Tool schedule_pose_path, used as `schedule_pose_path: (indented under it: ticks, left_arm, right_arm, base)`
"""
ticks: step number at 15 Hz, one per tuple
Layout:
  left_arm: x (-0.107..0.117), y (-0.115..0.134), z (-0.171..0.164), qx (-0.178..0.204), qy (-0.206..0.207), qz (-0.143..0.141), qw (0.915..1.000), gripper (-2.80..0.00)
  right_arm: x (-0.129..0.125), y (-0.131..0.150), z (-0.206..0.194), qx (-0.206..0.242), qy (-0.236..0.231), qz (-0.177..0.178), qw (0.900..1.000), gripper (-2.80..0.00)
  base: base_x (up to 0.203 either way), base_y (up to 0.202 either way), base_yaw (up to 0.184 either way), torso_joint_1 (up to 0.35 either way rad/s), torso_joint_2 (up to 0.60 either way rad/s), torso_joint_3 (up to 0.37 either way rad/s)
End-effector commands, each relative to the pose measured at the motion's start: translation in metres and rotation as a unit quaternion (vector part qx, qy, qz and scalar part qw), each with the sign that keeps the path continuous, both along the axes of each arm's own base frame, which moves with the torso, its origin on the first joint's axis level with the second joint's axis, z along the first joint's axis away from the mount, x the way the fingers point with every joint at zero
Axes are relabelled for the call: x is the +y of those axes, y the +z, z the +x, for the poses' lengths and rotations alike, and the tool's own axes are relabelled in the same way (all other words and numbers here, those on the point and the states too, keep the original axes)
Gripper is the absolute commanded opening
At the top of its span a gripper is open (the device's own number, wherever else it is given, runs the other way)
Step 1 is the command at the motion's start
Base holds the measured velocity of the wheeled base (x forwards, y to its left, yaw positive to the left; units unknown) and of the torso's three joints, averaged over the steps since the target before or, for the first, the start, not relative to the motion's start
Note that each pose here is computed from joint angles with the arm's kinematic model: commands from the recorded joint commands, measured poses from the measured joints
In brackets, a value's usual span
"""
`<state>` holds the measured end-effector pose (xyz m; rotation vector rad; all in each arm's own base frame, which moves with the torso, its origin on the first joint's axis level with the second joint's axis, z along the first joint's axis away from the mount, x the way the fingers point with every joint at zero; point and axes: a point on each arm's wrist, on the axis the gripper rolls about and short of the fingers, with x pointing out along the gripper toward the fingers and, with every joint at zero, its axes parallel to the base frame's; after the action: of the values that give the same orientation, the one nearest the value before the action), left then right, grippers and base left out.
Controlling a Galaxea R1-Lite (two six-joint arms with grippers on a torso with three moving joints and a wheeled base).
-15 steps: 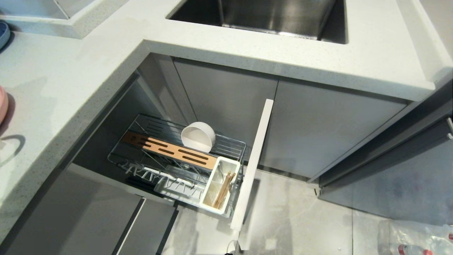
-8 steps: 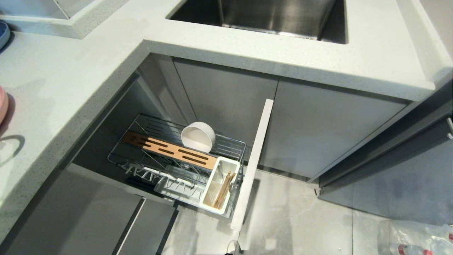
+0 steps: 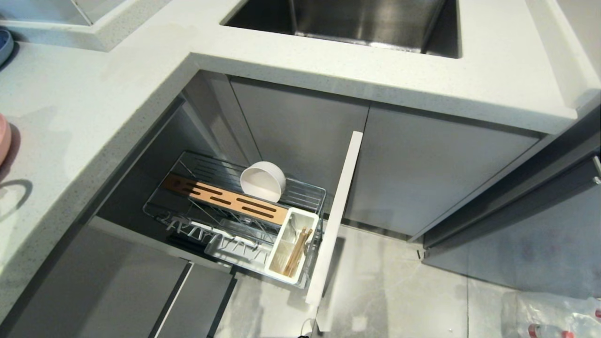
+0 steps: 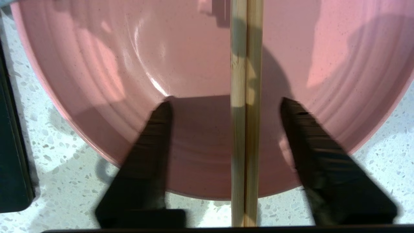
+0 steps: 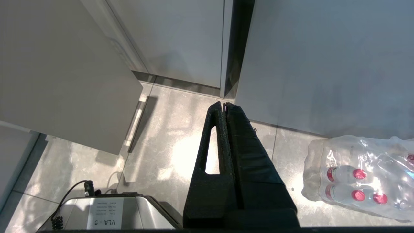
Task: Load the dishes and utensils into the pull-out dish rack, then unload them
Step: Pick up the chopsticks and place it in the cupboard
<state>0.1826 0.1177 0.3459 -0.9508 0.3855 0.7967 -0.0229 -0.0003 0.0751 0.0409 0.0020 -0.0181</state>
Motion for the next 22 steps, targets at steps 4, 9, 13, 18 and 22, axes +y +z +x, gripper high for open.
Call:
schedule_pose_path:
  ticks: [4, 9, 13, 18, 22]
  left_arm:
    - [-0.001, 0.0, -0.001, 0.0, 0.002, -0.002, 1.0, -2.8]
    - [-0.009, 0.009, -0.013, -0.019, 0.001, 0.008, 0.9998, -2.8]
    - [-0.031, 0.029, -0.043, -0.064, -0.008, 0.037, 0.9972, -2.8]
    - [-0.085, 0.046, -0.082, -0.125, -0.123, 0.051, 0.9832, -2.8]
    - [-0.118, 0.04, -0.118, -0.138, -0.281, 0.027, 0.9492, -2.8]
  right_arm:
    - [0.0, 0.0, 0.0, 0.001, 0.0, 0.0, 1.0, -2.8]
    - [0.0, 0.0, 0.0, 0.001, 0.0, 0.0, 1.0, -2.8]
    - [0.0, 0.0, 0.0, 0.001, 0.0, 0.0, 1.0, -2.8]
    - [0.0, 0.0, 0.0, 0.001, 0.0, 0.0, 1.0, -2.8]
    - [0.0, 0.0, 0.0, 0.001, 0.0, 0.0, 1.0, -2.8]
  base:
    - [0.0, 0.0, 0.0, 0.0, 0.0, 0.0]
    - [0.0, 0.0, 0.0, 0.0, 0.0, 0.0]
    - [0.0, 0.0, 0.0, 0.0, 0.0, 0.0]
    - [0.0, 0.0, 0.0, 0.0, 0.0, 0.0]
    - [0.0, 0.0, 0.0, 0.0, 0.0, 0.0]
